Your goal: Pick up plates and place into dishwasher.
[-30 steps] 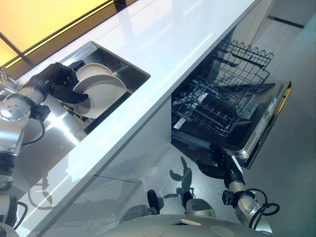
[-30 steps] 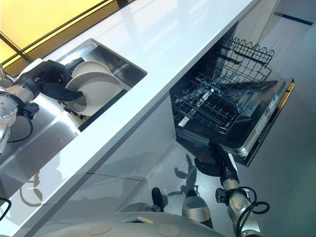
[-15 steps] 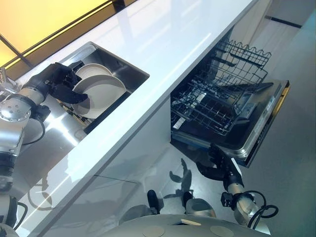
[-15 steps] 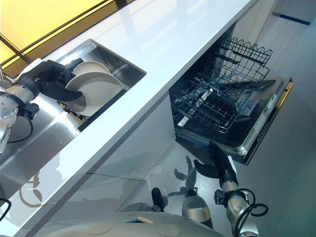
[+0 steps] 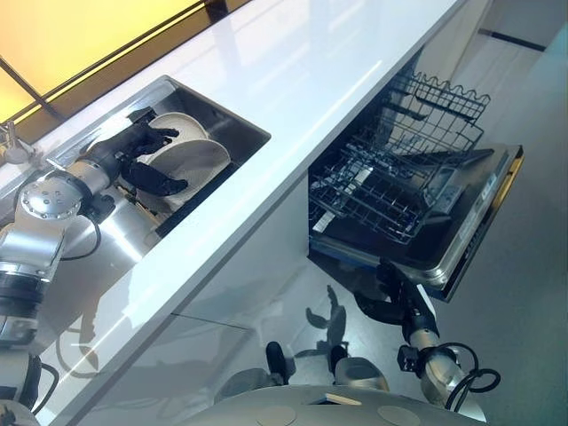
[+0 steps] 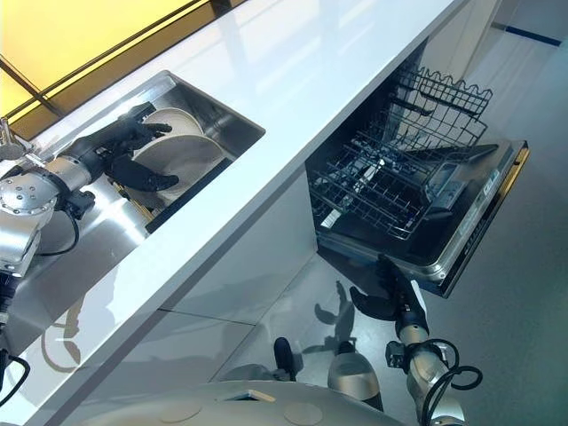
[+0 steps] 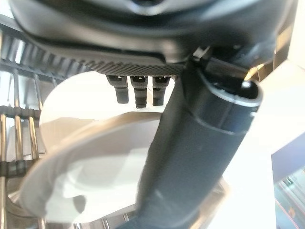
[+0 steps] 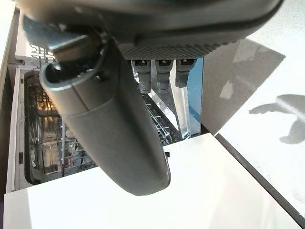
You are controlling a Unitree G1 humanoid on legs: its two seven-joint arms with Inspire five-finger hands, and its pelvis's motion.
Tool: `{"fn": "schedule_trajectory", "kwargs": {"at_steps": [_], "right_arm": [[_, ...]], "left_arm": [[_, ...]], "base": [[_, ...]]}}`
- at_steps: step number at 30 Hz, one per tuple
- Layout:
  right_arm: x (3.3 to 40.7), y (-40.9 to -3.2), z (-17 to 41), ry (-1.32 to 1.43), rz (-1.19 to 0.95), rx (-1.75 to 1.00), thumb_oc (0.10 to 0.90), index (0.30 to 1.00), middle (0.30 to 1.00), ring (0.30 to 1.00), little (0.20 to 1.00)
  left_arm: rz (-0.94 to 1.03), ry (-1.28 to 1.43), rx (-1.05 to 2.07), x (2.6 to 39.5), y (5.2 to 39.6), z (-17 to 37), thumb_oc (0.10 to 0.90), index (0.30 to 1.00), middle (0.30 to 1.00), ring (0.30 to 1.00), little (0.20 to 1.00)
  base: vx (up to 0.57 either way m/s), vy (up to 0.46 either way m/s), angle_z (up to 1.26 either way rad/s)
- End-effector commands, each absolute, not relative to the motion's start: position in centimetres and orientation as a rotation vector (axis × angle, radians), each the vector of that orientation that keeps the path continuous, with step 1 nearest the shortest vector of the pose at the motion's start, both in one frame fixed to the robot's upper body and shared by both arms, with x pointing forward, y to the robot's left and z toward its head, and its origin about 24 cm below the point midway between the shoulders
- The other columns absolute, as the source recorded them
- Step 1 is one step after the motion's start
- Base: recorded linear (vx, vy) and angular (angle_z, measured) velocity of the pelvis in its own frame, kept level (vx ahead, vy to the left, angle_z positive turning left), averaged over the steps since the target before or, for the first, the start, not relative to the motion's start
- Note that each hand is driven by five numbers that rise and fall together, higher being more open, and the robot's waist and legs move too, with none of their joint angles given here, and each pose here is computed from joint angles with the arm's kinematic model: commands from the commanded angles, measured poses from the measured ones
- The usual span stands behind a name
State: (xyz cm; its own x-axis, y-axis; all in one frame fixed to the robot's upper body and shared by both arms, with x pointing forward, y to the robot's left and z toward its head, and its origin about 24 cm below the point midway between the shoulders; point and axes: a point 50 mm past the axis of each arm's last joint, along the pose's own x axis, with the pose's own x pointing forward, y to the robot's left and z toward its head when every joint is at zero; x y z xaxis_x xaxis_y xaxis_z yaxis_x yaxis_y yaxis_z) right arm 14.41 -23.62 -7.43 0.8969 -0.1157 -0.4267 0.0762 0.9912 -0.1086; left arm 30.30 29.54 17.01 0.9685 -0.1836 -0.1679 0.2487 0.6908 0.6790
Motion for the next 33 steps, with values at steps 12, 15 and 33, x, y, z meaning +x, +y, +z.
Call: {"fn": "schedule_trajectory", "kwargs": {"at_steps": [12,15,33], "right_arm": [[17.7,-23.4,-3.6,0.187,-0.053,-0.126,0.8,0.9,0.9,0.9,0.9],[17.7,-23.3,-3.6,0.191,-0.052,-0.128,0.8,0.9,0.9,0.9,0.9],[17.6,-23.6,-3.5,0.19,-0.05,-0.116,0.8,0.9,0.9,0.9,0.9]], "left_arm": [[-0.376,-0.005,0.77,31.6,25.9,17.9,0.8,0.9,0.9,0.9,0.9],[-0.375,-0.003,0.771,31.5,25.9,17.8,0.8,0.9,0.9,0.9,0.9],[-0.051,-0.128,1.152,30.6,29.4,20.2,0.8,0.9,0.9,0.9,0.9]], "base": [[0.0,0.002,-0.01],[0.0,0.0,0.0],[0.0,0.0,0.0]]}}
